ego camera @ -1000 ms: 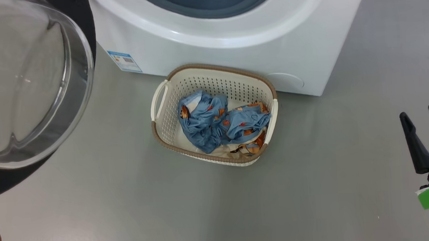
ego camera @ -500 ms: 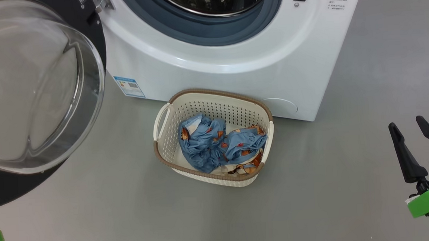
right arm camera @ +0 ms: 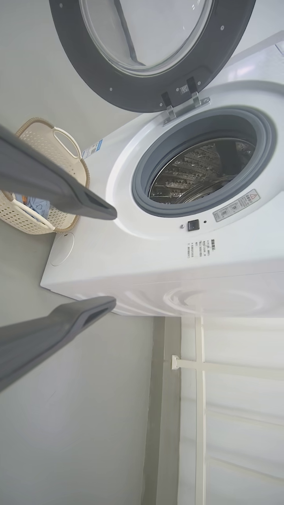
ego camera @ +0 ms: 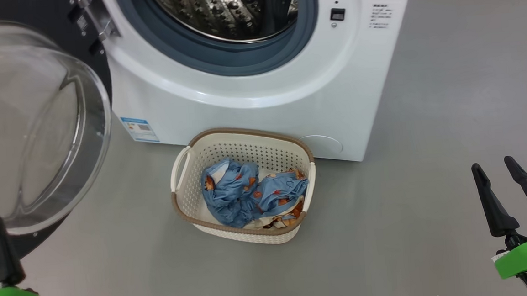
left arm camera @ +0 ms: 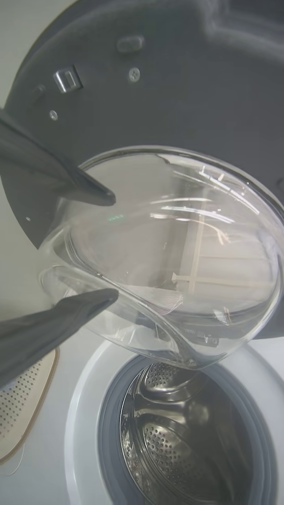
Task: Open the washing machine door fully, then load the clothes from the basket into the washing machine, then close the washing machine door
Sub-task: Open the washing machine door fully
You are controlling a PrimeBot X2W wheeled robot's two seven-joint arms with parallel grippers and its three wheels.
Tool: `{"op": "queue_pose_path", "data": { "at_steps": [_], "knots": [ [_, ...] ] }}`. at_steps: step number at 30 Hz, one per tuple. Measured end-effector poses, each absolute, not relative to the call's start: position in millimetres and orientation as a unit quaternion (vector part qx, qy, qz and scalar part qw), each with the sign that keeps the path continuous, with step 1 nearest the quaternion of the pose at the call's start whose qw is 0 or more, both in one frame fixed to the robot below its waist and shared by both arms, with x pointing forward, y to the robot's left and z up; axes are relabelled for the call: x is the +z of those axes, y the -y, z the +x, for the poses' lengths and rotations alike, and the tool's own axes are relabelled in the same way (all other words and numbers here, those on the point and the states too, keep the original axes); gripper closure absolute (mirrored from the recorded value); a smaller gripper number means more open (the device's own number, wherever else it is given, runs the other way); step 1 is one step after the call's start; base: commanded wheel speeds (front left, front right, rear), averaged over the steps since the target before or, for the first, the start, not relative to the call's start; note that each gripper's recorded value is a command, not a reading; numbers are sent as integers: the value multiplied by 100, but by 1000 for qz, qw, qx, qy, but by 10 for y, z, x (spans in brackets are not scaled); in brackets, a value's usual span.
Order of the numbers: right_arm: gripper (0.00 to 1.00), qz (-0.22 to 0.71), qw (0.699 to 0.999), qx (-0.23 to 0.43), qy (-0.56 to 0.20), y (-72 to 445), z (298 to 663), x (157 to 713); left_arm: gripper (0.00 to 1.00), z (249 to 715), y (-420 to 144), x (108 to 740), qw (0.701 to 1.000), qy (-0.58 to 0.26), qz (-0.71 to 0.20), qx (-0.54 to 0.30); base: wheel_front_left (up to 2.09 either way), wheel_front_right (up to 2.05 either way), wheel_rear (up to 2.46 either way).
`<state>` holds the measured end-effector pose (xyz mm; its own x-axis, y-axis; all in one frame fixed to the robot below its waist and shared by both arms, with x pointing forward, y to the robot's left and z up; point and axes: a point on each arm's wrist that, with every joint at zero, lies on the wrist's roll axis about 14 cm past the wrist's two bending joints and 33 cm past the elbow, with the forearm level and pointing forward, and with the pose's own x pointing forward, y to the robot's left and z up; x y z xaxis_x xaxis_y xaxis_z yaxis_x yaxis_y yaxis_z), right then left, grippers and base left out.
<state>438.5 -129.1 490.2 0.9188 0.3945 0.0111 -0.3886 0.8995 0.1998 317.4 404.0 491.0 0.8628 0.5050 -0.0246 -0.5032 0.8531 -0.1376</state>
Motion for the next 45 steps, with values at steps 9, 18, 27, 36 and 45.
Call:
{"op": "queue_pose_path", "data": {
  "at_steps": [9,18,27,36,45],
  "knots": [
    [0,103,983,152,-6,1623,4232,4948,0,3487,-3554,4954,981,16,-67,182,0,0,0],
    [0,102,988,116,-3,1882,4071,4962,0,3752,-3017,4960,993,15,-60,96,0,0,0],
    [0,102,991,81,6,2105,3938,5012,0,3949,-2651,4991,998,19,-58,34,0,0,0],
    [0,102,993,49,9,2310,3762,5021,0,4023,-2430,4981,998,17,-61,2,0,0,0],
    [0,103,994,28,15,2434,3677,5052,0,4087,-2282,4992,998,20,-65,-17,0,0,0]
  ]
}}
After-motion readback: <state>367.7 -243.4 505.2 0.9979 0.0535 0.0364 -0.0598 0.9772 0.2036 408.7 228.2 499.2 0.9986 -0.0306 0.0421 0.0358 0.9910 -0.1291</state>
